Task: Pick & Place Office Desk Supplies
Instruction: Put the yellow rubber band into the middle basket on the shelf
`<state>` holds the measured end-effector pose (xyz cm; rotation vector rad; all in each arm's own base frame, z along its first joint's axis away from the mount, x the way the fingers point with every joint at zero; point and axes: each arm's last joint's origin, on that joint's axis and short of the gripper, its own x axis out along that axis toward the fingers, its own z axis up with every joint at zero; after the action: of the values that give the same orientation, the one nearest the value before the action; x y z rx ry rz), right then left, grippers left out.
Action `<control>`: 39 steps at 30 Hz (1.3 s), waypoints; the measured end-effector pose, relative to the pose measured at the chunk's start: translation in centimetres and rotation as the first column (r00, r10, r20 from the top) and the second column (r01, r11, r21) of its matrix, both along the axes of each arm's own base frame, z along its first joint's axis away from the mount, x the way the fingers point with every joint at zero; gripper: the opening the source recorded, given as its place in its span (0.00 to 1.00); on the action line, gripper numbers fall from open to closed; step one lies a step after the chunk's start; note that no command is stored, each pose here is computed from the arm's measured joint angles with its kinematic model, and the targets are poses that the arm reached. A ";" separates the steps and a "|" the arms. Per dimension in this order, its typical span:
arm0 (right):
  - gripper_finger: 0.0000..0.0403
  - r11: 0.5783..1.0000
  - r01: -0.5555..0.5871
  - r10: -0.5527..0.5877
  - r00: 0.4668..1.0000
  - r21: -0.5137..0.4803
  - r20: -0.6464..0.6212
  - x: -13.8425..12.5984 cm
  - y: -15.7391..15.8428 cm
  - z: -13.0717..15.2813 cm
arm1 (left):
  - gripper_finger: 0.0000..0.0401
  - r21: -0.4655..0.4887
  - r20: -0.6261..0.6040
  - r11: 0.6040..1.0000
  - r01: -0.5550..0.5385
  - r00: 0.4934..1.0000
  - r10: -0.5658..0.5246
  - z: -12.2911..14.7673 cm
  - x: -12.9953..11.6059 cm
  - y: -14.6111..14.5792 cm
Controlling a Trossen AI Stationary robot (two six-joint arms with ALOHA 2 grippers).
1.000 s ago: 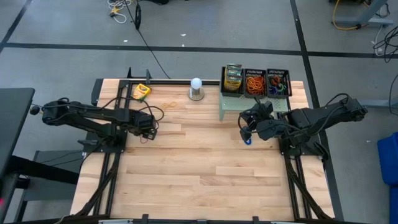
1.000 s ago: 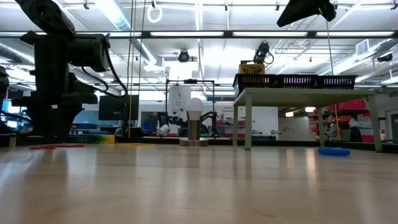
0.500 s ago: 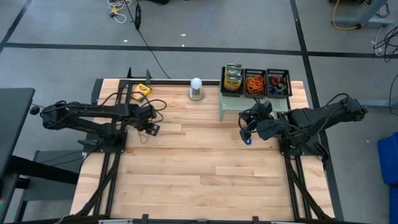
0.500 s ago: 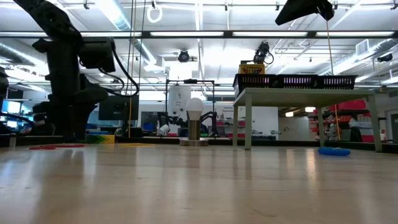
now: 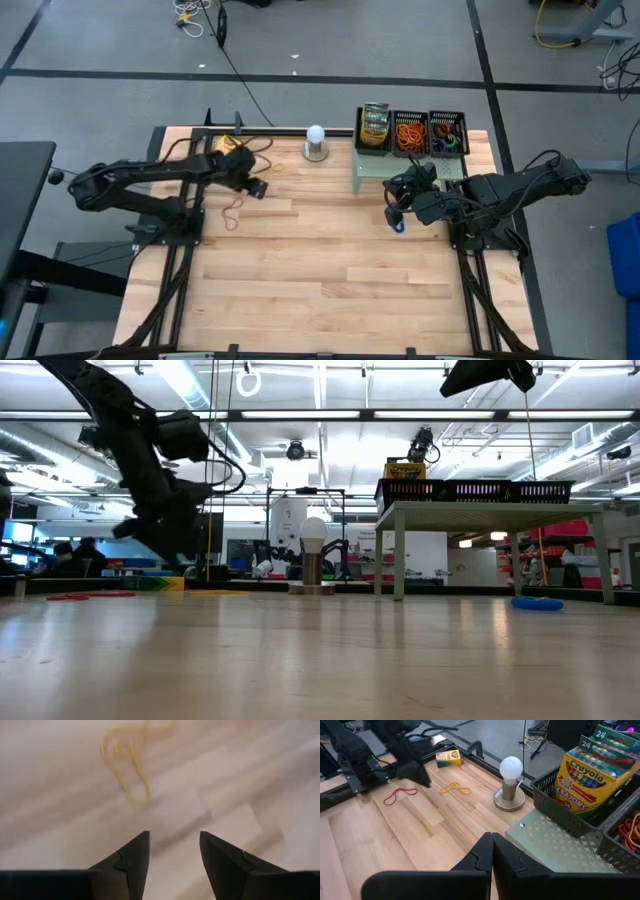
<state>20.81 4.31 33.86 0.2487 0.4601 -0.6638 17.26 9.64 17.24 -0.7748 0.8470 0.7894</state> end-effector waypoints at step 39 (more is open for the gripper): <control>0.02 0.999 -0.022 0.023 0.999 -0.037 0.025 0.4 0.1 0.4 | 0.01 0.136 -0.199 0.967 0.214 0.962 -0.185 -0.5 5.1 5.6</control>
<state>21.17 4.40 34.29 0.2167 0.4249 -0.6462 22.32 15.22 16.70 -0.4730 1.0000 0.7440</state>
